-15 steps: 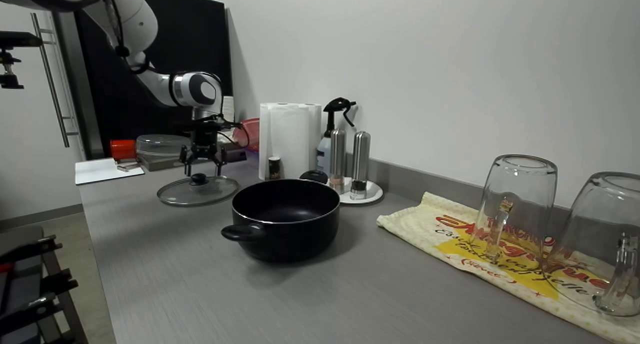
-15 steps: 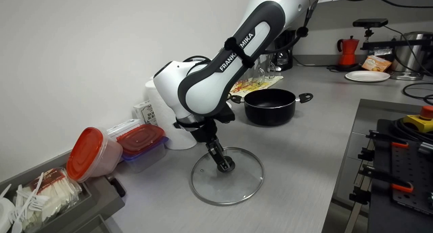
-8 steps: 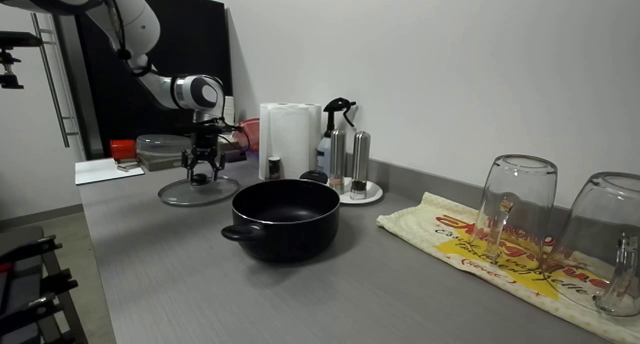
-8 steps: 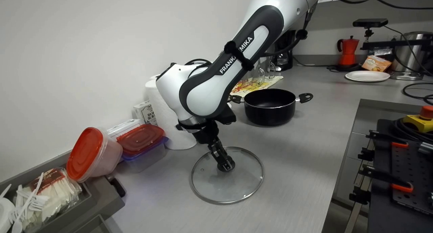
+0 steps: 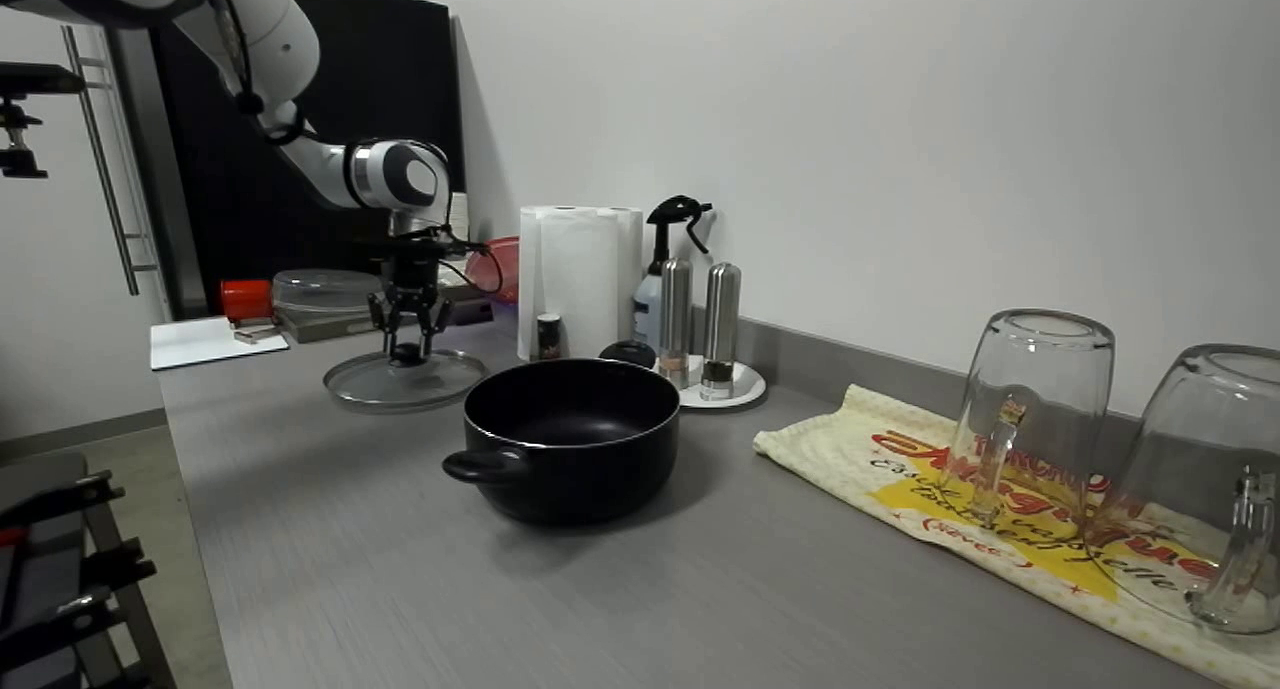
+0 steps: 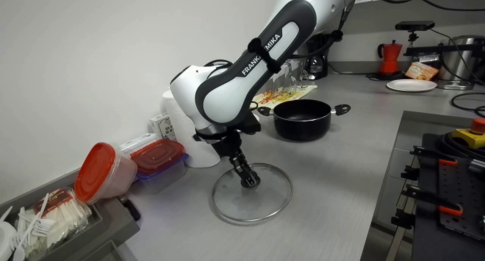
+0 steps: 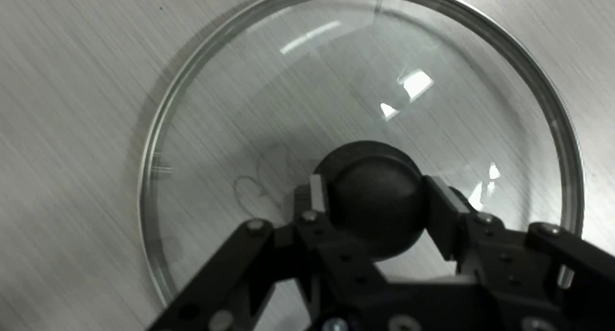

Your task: Put the glass lid on the black pot.

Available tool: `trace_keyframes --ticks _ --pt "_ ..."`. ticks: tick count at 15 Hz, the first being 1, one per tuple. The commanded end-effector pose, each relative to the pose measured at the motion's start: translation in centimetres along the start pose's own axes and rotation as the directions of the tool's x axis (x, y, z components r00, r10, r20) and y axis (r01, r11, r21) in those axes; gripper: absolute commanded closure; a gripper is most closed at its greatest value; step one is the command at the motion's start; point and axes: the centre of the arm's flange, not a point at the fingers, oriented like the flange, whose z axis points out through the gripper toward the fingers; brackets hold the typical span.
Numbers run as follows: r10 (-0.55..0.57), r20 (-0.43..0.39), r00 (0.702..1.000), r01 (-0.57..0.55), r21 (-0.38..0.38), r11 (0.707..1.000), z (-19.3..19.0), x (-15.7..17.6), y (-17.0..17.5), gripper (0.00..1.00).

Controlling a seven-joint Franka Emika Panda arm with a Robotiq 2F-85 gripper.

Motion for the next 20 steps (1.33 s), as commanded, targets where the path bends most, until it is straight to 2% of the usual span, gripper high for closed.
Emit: trace_keyframes --ticks 1,6,11,20 --pt "-0.024 -0.003 1.0 0.024 0.015 1.0 -0.7 -0.2 0.0 0.74" --pt "-0.031 -0.025 0.999 0.03 -0.01 0.999 -3.4 -2.2 0.3 0.74" --pt "-0.042 -0.045 0.998 0.042 -0.011 0.999 -8.1 -5.5 1.6 0.74" --pt "-0.014 -0.038 0.999 0.011 -0.057 0.998 -15.0 -10.4 4.2 0.74"
